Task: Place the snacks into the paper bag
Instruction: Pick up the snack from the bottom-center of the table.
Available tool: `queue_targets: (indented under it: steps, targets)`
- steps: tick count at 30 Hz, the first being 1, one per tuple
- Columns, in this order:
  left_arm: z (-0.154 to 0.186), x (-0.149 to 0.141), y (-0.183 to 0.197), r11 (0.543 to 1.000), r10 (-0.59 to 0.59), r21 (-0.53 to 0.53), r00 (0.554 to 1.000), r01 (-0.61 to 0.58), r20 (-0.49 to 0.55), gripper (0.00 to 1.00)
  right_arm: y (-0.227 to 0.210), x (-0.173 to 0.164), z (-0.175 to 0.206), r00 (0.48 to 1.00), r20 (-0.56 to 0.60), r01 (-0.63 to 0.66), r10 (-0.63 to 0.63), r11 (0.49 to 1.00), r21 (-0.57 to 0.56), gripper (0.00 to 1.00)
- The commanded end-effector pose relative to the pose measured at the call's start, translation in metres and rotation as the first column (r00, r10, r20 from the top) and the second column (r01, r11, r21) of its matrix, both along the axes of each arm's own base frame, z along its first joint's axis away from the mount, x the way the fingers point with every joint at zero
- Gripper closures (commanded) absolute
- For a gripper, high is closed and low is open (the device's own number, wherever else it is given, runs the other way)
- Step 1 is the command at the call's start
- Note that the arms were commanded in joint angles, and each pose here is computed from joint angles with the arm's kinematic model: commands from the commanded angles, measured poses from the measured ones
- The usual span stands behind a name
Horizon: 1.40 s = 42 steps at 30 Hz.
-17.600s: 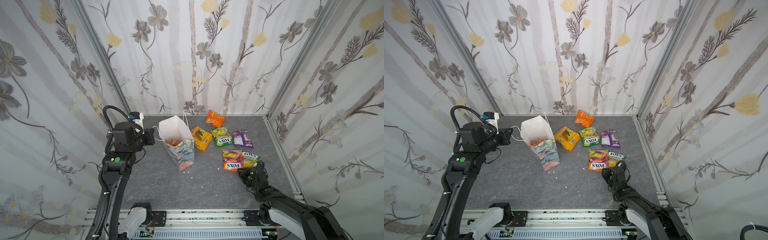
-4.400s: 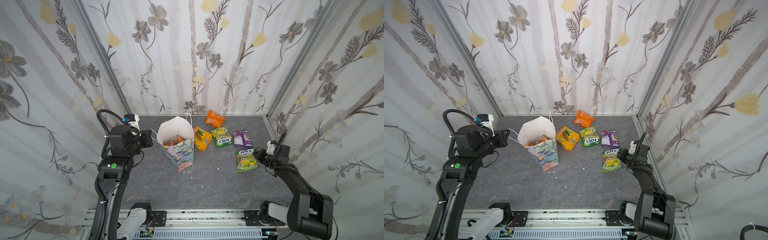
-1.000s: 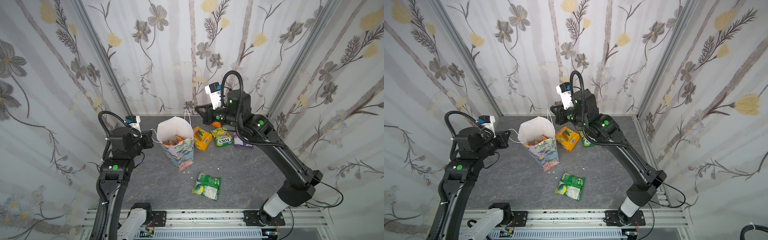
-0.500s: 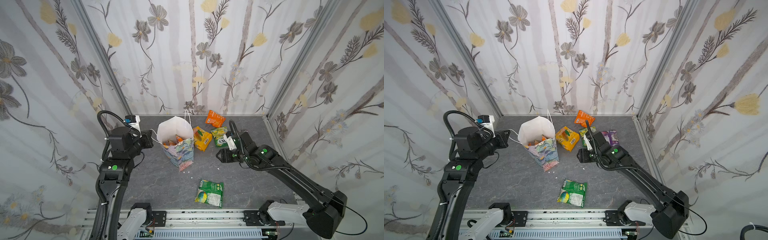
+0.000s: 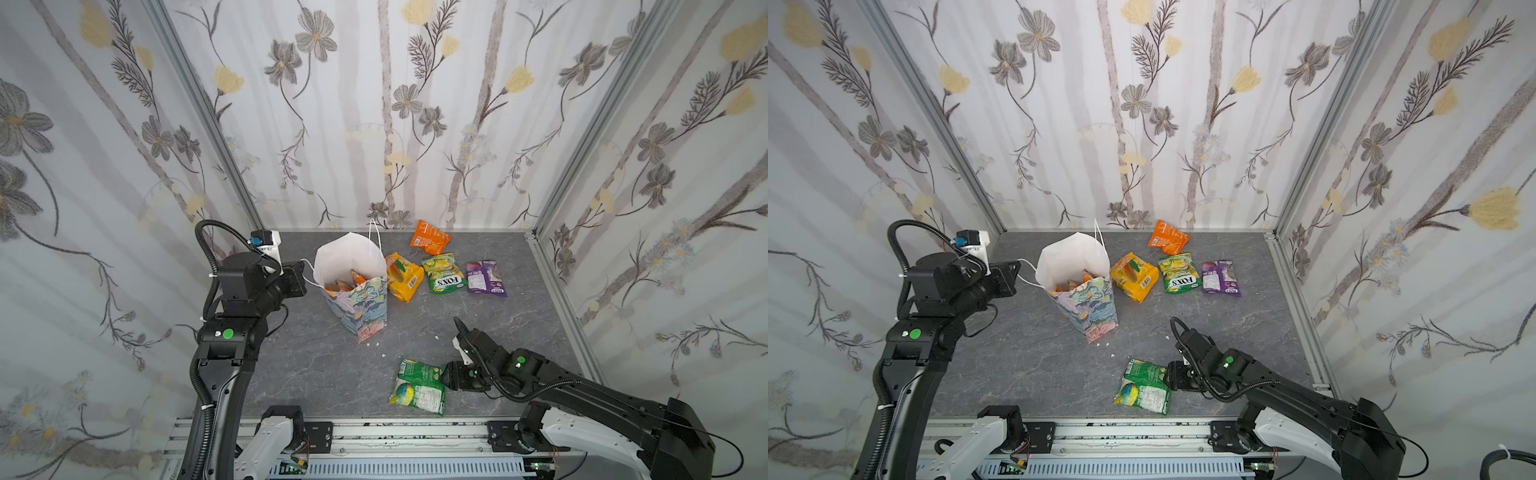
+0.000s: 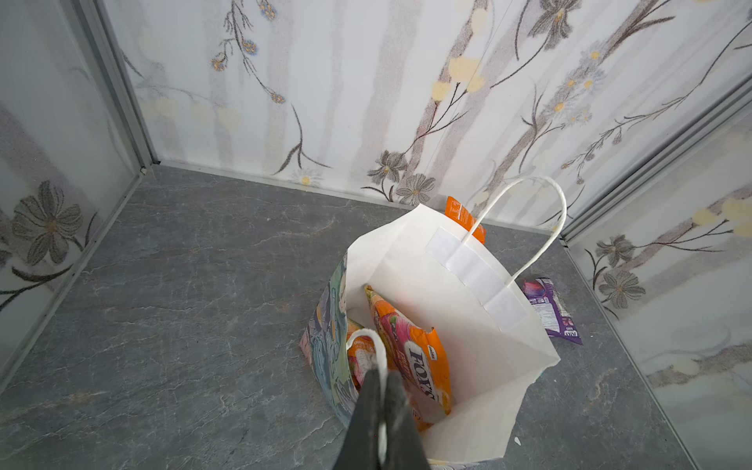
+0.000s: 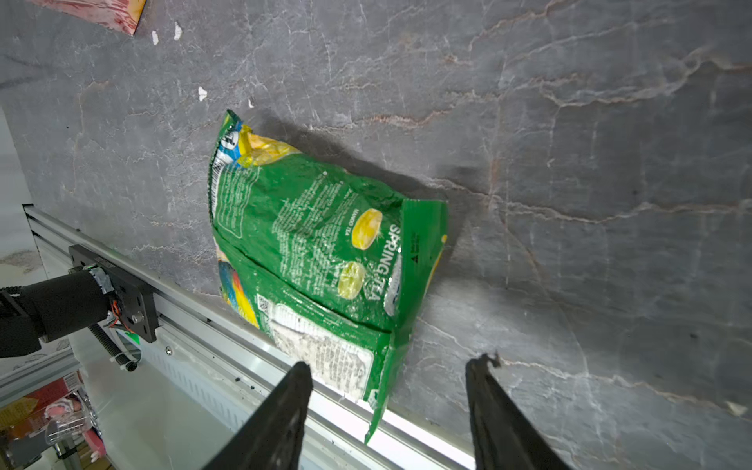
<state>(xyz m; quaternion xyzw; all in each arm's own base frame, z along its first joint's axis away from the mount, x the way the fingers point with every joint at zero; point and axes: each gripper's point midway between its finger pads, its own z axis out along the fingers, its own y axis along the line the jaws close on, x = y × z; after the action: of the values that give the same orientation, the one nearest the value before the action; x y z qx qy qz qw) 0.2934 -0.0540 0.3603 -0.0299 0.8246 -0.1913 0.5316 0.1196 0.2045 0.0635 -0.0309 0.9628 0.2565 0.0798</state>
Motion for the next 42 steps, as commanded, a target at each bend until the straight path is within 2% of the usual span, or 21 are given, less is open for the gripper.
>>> queue_targets:
  steps: [1, 15, 19, 27, 36, 42]
  targets:
    - [0.008, 0.001, -0.001, 1.0, -0.008, 0.007, 1.0, 0.008, 0.028, 1.0, 0.011, 0.009, 0.006, 0.999, 0.039, 0.017, -0.019, 0.998, 0.06, 0.41]
    - [0.007, 0.0, 0.0, 1.0, -0.005, 0.009, 1.0, 0.005, 0.031, 1.0, 0.0, 0.001, -0.02, 1.0, 0.004, 0.012, -0.012, 1.0, -0.01, 0.5]
    - [0.006, 0.0, 0.0, 1.0, -0.006, 0.008, 1.0, 0.006, 0.029, 1.0, 0.0, 0.001, -0.026, 1.0, 0.009, 0.016, -0.016, 1.0, 0.0, 0.53]
    - [0.006, -0.001, 0.0, 1.0, -0.007, 0.008, 1.0, 0.006, 0.029, 1.0, 0.012, 0.009, -0.026, 0.998, 0.033, 0.055, -0.059, 0.994, 0.093, 0.66]
    - [0.004, -0.001, 0.0, 1.0, -0.005, 0.005, 1.0, 0.005, 0.028, 1.0, 0.012, 0.018, -0.029, 0.993, 0.05, 0.102, -0.107, 0.989, 0.103, 1.0]
    - [0.005, -0.002, 0.0, 1.0, -0.005, 0.006, 0.999, 0.004, 0.031, 1.0, 0.021, 0.038, 0.0, 0.983, 0.103, 0.131, -0.151, 0.974, 0.184, 1.0]
